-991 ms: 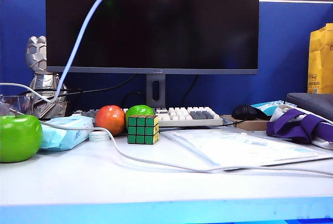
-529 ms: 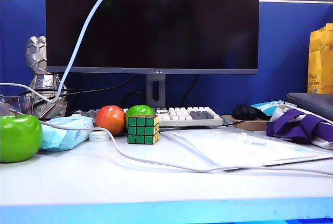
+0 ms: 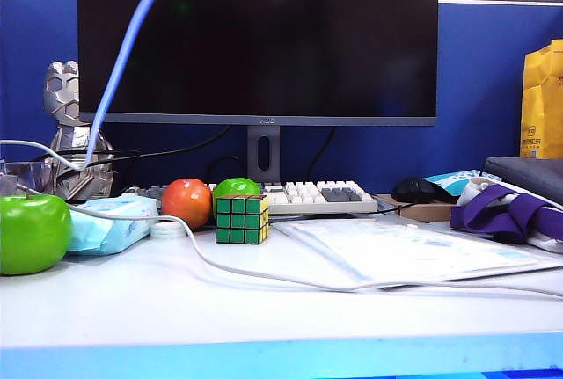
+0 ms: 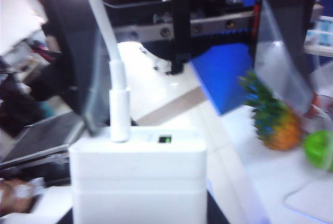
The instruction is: Pick up the Type-C charging cable and the charging base, insert one end of the Type-C charger into the corresponding slot on the base, and finally place the plugged-in charger back on the table.
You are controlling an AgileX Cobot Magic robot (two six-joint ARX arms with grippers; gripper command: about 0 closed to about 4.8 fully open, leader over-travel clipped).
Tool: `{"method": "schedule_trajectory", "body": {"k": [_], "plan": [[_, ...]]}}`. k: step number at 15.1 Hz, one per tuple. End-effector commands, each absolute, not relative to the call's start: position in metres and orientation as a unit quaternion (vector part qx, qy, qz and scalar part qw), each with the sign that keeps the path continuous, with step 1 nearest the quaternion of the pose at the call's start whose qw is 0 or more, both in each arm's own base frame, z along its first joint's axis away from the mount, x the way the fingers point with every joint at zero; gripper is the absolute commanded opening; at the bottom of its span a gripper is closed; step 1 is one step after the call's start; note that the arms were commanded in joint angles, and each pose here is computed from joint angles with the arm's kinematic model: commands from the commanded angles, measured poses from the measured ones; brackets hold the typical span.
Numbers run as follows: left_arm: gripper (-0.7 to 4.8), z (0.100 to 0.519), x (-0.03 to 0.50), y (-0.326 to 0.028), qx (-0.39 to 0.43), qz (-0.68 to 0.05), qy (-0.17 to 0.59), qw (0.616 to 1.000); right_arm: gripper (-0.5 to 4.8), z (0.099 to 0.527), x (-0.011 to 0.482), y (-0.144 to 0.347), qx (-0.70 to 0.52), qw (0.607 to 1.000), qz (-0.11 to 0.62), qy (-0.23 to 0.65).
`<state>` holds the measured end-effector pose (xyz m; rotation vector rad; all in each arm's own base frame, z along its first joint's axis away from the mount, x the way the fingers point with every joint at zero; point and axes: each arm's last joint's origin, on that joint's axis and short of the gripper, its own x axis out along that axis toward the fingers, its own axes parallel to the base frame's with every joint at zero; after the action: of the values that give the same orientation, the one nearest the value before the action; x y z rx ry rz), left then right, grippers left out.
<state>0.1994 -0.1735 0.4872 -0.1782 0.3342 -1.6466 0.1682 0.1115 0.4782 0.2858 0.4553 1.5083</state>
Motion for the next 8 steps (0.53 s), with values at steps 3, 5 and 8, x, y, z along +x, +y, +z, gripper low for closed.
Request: {"method": "schedule_trajectory", "body": {"k": [3, 5, 8], "plan": [[4.79, 0.483, 0.207, -0.151, -0.089, -0.715, 0.167, 0.673, -0.05, 0.478, 0.175, 0.106, 0.091, 0.808, 0.552, 0.183], [4.51, 0.480, 0.209, -0.150, -0.092, -0.685, 0.183, 0.699, -0.05, 0.475, 0.177, 0.103, 0.069, 0.847, 0.494, 0.183], [3.55, 0.469, 0.214, -0.148, -0.079, -0.573, 0.221, 0.785, -0.04, 0.469, 0.182, 0.097, 0.013, 0.915, 0.360, 0.185]]}}
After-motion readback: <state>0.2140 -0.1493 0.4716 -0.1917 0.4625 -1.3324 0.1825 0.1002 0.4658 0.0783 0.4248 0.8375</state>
